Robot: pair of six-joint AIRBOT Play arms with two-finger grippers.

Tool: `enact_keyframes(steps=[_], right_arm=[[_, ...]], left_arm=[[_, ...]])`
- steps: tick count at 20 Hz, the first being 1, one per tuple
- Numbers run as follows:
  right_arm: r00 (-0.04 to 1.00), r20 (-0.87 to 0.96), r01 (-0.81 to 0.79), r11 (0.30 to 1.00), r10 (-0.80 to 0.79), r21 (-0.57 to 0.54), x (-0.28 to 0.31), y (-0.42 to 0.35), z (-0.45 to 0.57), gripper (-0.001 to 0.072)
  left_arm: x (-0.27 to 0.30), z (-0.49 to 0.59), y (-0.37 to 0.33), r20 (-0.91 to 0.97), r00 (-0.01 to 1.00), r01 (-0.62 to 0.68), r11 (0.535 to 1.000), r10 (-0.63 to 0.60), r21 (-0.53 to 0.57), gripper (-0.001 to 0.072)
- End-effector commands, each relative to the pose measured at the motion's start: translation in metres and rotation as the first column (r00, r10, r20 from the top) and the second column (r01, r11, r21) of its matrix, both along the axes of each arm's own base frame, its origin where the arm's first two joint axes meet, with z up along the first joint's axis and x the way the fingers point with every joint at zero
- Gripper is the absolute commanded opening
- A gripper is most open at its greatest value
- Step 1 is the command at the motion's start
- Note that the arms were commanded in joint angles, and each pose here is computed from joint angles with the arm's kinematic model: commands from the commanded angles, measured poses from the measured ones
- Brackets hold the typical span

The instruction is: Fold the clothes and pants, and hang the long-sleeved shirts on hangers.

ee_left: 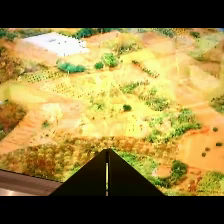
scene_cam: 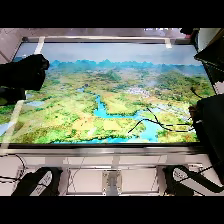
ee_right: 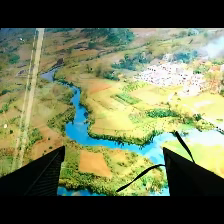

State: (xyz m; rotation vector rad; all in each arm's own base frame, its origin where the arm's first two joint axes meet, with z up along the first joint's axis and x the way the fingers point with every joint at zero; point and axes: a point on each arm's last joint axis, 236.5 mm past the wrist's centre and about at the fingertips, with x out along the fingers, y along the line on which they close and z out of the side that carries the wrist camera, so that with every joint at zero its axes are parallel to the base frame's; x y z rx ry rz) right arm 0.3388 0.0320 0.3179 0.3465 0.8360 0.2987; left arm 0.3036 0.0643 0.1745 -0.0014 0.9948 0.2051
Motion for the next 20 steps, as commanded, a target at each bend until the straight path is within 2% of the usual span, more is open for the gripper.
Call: enact_keyframes(steps=[1, 11, 16, 20], right_arm=[[1.000, 0.001, -0.001, 1.000, 0.001, 0.000, 0.000, 0.000, 0.000, 0.0692], [1.000, 0.001, -0.001, 1.000, 0.001, 0.000, 0.000, 0.000, 0.000, 0.0692], [1.000, 0.005, -0.001, 1.000, 0.001, -0.002, 0.001, 0.000, 0.001, 0.0693], [0.994, 0.102, 0.041, 0.999, -0.042, 0.015, 0.019, -0.005, 0.018, 0.0692]], left_arm=[[0.000, 0.000, 0.000, 0.000, 1.000, 0.000, 1.000, 0.000, 0.000, 0.0041], [0.000, 0.000, 0.000, 0.001, 1.000, 0.004, 1.000, -0.004, 0.005, 0.0041], [0.025, 0.004, 0.004, 0.065, 0.998, 0.019, 0.999, -0.021, 0.027, 0.0040], [0.048, -0.011, 0.013, 0.052, 0.998, 0.017, 0.998, -0.020, 0.056, 0.0041]])
